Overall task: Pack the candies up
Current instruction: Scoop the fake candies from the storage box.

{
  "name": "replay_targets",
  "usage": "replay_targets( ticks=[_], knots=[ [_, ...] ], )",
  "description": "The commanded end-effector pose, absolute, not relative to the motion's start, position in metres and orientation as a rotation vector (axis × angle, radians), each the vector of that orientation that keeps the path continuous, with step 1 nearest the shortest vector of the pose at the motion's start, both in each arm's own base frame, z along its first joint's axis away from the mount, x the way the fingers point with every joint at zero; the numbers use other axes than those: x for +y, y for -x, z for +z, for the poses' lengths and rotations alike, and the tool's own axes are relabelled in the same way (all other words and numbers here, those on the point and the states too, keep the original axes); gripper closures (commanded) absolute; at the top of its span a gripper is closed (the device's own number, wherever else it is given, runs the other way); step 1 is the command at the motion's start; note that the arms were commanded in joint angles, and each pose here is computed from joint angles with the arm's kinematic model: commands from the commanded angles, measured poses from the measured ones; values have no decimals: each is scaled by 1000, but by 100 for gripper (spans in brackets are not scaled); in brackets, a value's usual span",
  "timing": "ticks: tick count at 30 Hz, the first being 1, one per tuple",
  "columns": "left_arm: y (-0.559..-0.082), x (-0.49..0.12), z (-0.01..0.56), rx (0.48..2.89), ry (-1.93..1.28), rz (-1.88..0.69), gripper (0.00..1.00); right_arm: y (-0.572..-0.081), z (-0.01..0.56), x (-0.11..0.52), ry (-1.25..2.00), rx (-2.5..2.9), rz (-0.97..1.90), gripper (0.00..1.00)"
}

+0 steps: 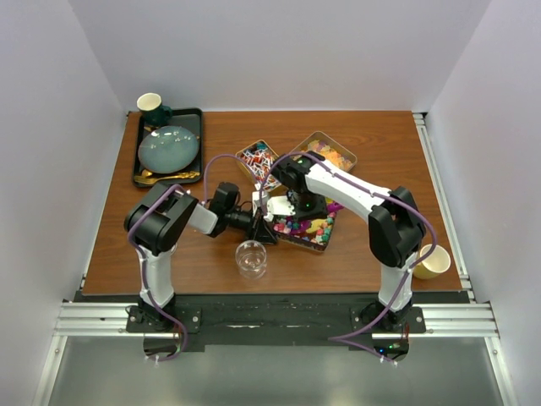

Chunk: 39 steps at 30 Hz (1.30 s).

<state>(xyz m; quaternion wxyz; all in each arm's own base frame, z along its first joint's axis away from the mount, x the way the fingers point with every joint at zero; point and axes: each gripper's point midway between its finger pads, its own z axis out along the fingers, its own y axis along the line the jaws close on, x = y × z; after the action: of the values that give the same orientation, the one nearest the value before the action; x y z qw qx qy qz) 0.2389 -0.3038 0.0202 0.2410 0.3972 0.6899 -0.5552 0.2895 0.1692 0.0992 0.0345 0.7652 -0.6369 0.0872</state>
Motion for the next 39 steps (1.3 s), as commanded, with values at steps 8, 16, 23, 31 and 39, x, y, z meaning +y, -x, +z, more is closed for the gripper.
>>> replay_targets(
  ticks=[8,16,23,31,39],
  knots=[
    [-280,-298,52,1813,-1071,-1384,76,-283,57,206,-2369,-2370,-259,100],
    [-282,-266,63,1863,-1183,-1298,66,-284,58,212,-2406,-2435,-374,100],
    [-268,-214,64,2046,-1252,-1297,62,-282,54,202,-2371,-2479,-435,100],
    [-286,-192,73,2114,-1227,-1209,63,-285,58,186,-2329,-2558,-497,100],
    [-305,-187,93,2145,-1197,-1106,63,-285,70,167,-2352,-2594,-592,100]
  ],
)
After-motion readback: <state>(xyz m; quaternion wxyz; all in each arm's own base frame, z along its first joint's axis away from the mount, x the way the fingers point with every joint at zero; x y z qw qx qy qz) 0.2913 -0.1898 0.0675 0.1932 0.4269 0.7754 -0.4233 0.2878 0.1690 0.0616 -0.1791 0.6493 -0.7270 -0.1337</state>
